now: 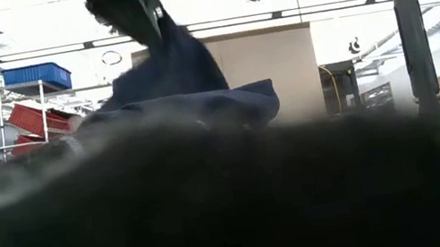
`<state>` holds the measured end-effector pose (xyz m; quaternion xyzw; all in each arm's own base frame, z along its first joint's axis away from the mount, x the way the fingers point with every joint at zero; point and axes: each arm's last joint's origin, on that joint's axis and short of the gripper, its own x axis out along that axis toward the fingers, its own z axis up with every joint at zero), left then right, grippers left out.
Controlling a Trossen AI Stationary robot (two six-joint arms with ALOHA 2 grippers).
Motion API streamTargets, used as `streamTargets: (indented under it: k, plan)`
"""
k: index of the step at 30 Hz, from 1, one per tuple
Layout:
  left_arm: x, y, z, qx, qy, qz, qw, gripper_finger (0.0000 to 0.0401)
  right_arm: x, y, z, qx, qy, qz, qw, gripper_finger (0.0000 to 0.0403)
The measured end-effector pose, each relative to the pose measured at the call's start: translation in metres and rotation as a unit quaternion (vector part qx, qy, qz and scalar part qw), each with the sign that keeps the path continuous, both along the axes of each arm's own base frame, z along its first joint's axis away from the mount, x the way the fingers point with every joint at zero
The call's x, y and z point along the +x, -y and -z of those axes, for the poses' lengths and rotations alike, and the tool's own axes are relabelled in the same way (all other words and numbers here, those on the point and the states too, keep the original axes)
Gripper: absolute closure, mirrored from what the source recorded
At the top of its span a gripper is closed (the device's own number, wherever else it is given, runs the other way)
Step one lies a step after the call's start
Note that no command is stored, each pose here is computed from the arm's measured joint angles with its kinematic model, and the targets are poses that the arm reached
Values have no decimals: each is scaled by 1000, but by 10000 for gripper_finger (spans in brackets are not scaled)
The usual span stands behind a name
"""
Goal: Sort clothes
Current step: Put the blue boxer into the laundry bin
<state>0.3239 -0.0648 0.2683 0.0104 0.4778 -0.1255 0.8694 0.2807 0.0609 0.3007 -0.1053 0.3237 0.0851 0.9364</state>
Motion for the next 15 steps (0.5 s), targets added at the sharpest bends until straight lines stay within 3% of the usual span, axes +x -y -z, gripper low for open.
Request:
streamTargets:
  k: [6,11,15]
  plan:
    - [-13,27,-23,-1,63,37,997,397,0,0,0,1,0,1,1000,115]
    - [-14,35,-20,1,59,46,997,388,0,0,0,1,0,1,1000,115]
    - [-13,29,-19,38,63,-51,996,371,0,0,0,1,0,1,1000,115]
